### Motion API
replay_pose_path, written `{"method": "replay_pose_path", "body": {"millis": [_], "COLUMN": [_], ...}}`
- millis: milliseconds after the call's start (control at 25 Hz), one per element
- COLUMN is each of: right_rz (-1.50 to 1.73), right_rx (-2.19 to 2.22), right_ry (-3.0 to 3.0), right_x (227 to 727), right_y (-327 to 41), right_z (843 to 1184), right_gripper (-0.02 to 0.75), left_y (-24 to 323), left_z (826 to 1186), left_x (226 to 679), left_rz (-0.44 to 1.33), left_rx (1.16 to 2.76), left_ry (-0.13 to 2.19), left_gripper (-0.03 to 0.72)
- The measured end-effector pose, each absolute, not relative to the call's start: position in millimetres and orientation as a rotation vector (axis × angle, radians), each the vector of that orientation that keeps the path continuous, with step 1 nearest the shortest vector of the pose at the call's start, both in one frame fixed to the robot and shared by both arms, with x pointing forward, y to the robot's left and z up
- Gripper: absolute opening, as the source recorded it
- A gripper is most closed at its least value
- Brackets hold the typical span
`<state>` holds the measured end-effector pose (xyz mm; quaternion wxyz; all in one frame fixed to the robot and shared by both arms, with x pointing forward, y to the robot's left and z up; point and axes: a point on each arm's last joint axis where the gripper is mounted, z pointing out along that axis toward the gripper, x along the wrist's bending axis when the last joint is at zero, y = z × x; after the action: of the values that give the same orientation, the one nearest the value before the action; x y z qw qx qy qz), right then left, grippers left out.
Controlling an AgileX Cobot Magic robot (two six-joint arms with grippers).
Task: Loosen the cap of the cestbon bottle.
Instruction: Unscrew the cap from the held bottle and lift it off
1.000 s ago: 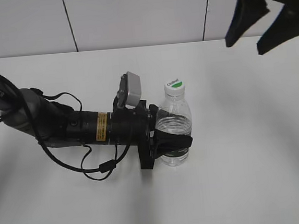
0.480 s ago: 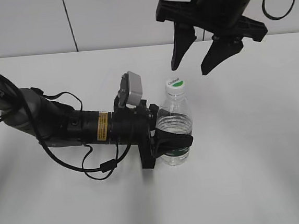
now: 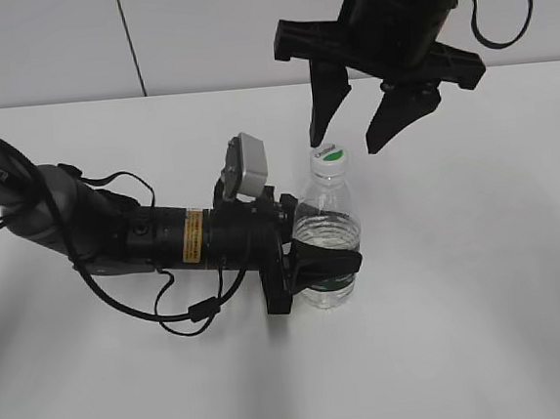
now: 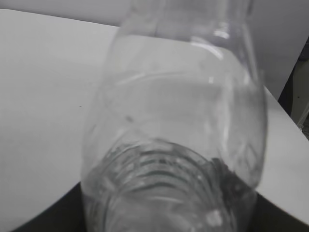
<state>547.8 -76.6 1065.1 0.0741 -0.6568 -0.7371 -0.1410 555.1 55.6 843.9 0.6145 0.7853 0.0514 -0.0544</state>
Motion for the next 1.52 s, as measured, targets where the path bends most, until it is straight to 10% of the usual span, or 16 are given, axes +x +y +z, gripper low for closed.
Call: {"method": "replay_pose_path", "body": {"millis": [1200, 1520], "right_rz": [-0.333, -0.327], "right_rx": [-1.958, -1.959], "right_ry": [-2.272, -2.274], "right_x": [557.9, 557.7], "right_y": [-55.1, -55.5], "right_z": [1039.9, 1039.7], "right_gripper": [0.424, 0.312], "left_y": [55.3, 55.3], "left_z": [843.9, 843.8], "left_x": [555.3, 555.5], "left_rz": [-0.123, -0.122], "left_rx": [1.81, 1.811], "left_ry": [0.122, 0.124], "left_gripper": [0.366, 0.366]}}
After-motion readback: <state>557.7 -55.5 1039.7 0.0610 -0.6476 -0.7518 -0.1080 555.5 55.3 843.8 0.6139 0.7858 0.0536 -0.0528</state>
